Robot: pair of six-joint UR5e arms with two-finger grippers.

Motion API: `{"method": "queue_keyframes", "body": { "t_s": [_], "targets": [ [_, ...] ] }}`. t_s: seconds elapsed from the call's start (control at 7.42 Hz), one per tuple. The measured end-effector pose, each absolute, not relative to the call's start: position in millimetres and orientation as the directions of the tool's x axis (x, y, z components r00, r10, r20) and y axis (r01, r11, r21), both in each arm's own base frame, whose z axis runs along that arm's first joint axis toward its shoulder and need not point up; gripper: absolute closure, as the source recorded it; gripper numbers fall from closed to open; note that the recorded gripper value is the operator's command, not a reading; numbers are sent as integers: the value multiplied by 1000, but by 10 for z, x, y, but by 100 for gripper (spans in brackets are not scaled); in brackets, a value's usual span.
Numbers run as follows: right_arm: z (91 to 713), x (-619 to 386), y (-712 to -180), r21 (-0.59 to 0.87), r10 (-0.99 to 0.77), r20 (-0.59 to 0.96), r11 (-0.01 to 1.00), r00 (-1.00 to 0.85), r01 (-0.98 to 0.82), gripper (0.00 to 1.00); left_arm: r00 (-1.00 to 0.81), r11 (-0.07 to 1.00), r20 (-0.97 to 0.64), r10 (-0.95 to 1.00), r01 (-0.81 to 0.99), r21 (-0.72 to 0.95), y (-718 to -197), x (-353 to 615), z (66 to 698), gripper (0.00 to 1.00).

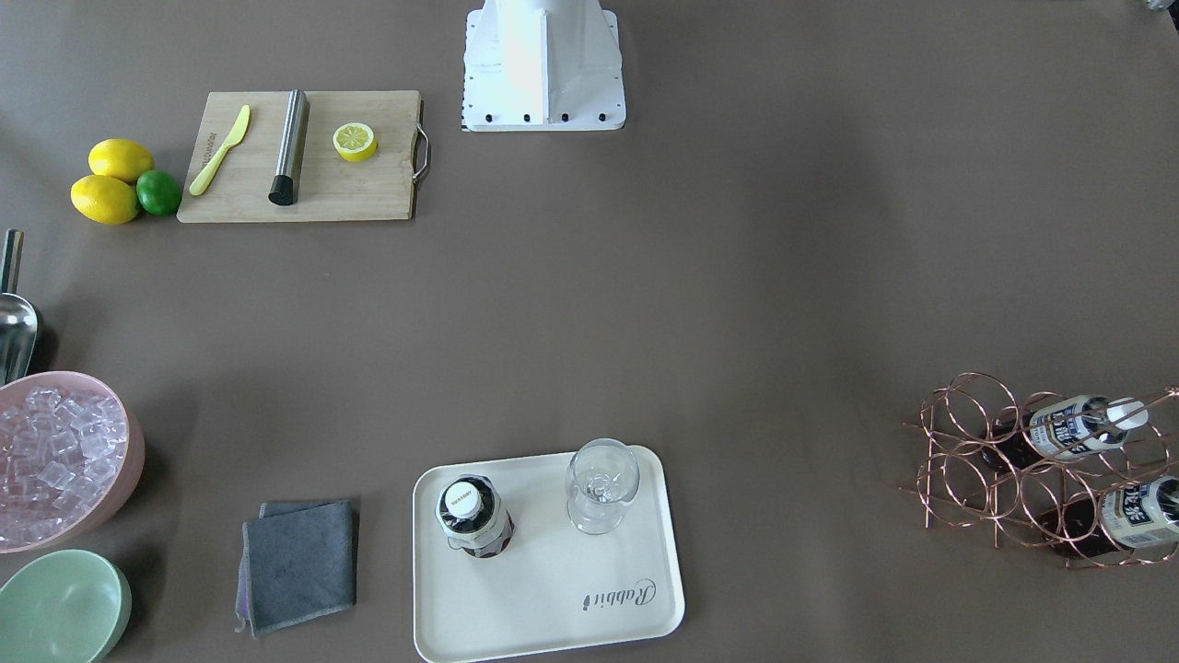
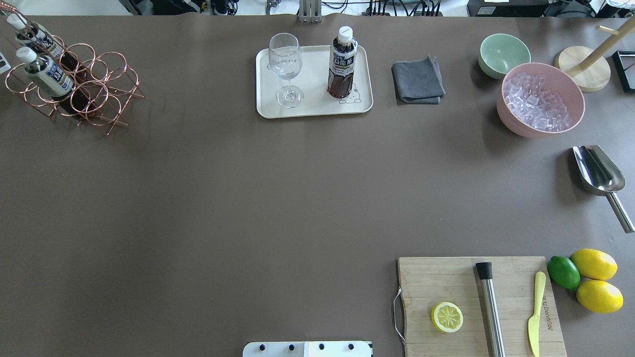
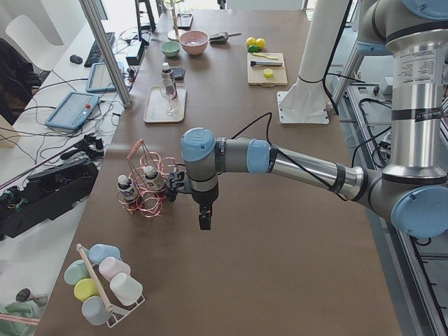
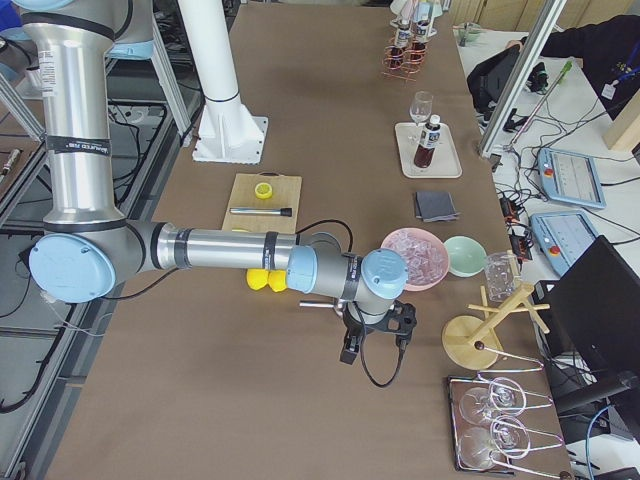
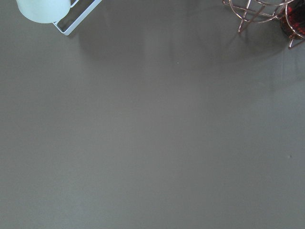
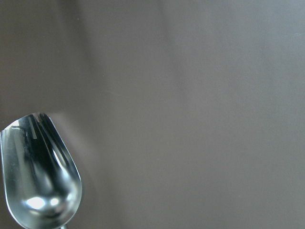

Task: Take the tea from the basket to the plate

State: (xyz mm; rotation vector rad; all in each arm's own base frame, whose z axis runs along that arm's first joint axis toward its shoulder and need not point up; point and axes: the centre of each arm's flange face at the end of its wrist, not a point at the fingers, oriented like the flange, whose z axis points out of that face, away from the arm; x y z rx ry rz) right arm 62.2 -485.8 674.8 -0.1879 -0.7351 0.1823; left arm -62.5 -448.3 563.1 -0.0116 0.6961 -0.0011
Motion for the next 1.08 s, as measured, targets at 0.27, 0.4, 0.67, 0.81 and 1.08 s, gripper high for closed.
{"method": "queue_keyframes", "body": {
  "t_s": [0.27, 0.4, 0.67, 0.81, 1.08],
  "targets": [
    [6783, 569, -4849, -236, 224, 643, 968, 733, -89, 0, 768, 1000, -641, -7, -1, -12, -4486, -635, 5638, 2],
    [6787, 552, -4851, -236, 221, 642, 968, 734, -85, 0, 768, 1000, -641, -7, 0, -11, -4486, -638, 5634, 2],
    [6784, 538, -4860, -234, 217, 641, 969, 736, -82, 0, 767, 1000, -642, 5, 2, 10, -4503, -645, 5616, 2],
    [6778, 536, -4867, -233, 216, 642, 969, 736, -81, 0, 767, 999, -642, 18, 3, 31, -4517, -649, 5596, 2],
    [6769, 534, -4876, -231, 214, 642, 970, 736, -81, 0, 766, 999, -642, 22, 5, 41, -4519, -656, 5613, 2]
  ]
}}
